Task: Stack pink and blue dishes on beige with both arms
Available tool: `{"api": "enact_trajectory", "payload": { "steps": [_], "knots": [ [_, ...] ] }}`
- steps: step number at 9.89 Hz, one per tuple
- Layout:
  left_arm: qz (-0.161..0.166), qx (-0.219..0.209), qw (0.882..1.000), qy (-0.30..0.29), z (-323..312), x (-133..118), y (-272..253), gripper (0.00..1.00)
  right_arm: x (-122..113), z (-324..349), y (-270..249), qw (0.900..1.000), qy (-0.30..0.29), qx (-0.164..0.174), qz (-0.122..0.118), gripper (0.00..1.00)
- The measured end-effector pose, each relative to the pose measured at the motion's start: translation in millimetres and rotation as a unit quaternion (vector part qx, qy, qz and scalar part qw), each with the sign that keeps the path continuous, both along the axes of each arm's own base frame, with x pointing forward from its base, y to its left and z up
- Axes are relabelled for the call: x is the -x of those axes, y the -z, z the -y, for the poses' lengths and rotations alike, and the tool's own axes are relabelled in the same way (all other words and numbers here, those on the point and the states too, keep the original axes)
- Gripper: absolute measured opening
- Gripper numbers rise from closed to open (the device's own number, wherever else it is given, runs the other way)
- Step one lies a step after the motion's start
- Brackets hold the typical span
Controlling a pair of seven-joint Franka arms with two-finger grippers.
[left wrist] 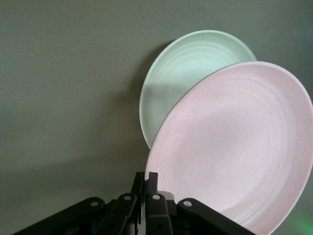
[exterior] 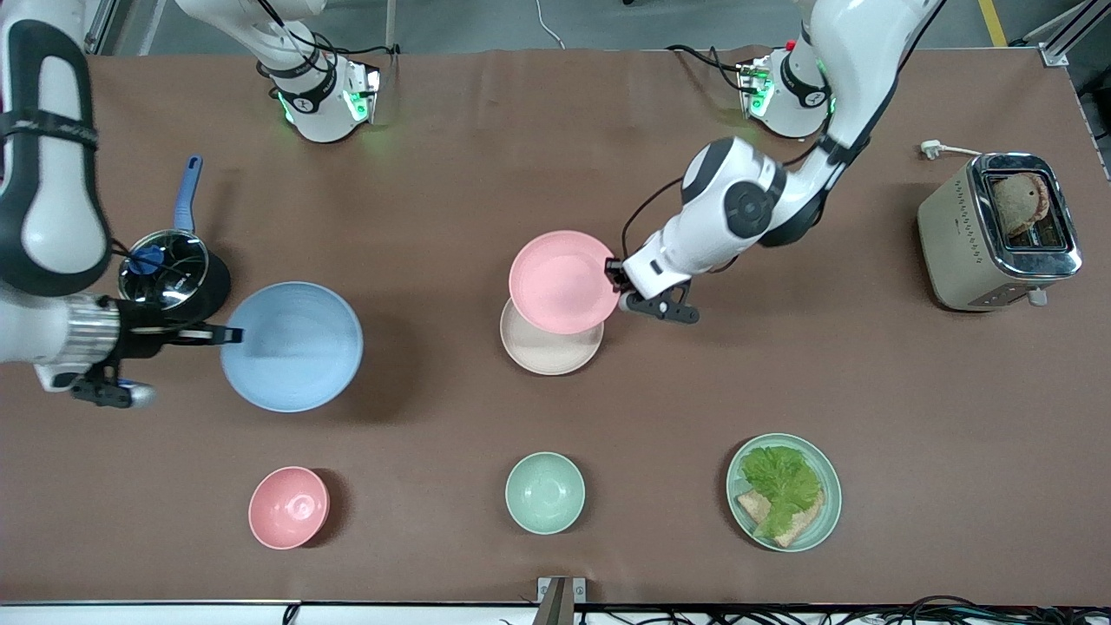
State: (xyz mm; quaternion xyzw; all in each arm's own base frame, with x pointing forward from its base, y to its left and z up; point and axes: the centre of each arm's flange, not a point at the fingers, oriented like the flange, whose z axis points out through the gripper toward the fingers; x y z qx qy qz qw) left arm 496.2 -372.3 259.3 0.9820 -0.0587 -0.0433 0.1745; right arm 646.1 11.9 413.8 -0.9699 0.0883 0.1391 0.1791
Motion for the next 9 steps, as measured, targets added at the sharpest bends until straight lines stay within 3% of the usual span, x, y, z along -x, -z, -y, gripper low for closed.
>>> {"api": "enact_trajectory", "payload": {
  "steps": [3,5,7,9],
  "knots": [
    [0.002,-0.039,0.999,-0.013,21,-11,38,0.05,2,-44,13,1.0,0.012,0.001,-0.002,0.05],
    [0.003,-0.048,0.998,-0.029,34,-12,46,0.05,15,-94,37,1.0,0.016,-0.001,0.004,0.05],
    [0.009,-0.041,0.998,-0.039,42,-20,40,0.15,35,-140,49,1.0,0.01,-0.003,-0.002,0.05],
    [0.031,-0.032,0.998,-0.054,33,-44,12,0.45,55,-169,57,1.0,0.005,-0.002,0.006,0.05]
  ]
}}
